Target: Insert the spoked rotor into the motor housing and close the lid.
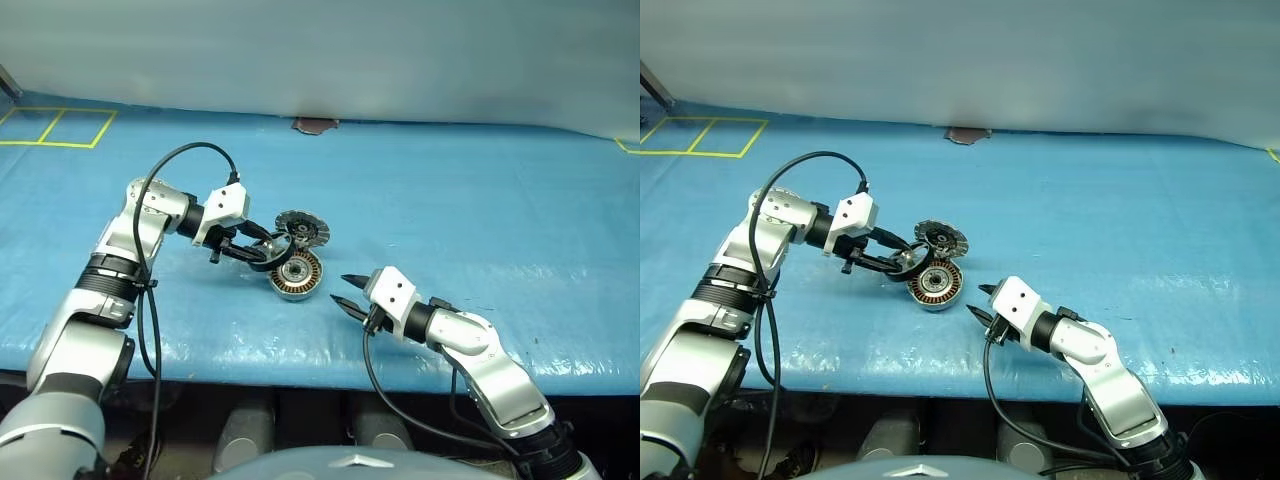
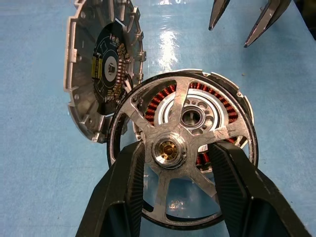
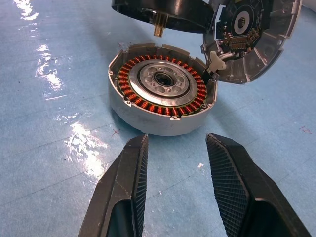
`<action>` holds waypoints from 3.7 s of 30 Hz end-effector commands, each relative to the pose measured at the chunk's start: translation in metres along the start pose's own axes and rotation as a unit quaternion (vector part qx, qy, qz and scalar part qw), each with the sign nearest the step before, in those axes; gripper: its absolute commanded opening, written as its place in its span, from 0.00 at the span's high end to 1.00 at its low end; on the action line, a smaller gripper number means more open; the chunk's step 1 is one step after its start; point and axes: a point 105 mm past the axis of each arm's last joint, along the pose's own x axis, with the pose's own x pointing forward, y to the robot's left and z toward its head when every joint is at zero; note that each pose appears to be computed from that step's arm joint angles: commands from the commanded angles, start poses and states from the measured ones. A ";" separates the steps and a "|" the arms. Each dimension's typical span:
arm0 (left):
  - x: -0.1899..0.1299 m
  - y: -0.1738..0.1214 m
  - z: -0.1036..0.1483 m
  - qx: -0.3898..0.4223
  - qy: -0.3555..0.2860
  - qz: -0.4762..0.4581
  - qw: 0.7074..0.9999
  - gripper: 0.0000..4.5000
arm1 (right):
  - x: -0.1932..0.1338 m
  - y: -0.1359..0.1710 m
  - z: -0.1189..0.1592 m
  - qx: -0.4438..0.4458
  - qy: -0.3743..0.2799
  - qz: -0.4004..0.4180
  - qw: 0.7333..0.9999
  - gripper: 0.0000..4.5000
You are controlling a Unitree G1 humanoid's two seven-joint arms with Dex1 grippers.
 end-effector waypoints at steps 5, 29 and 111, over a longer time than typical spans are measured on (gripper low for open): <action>-0.020 0.004 0.031 0.012 -0.045 0.004 0.999 0.55 | -0.003 -0.003 0.003 -0.005 -0.006 -0.007 1.000 0.56; -0.001 0.000 0.031 -0.011 -0.050 -0.027 0.998 0.55 | -0.007 -0.004 -0.001 -0.001 0.001 -0.024 1.000 0.56; 0.028 0.017 0.028 0.053 0.003 -0.041 0.998 0.18 | 0.002 -0.002 -0.006 0.013 -0.023 -0.052 0.998 0.56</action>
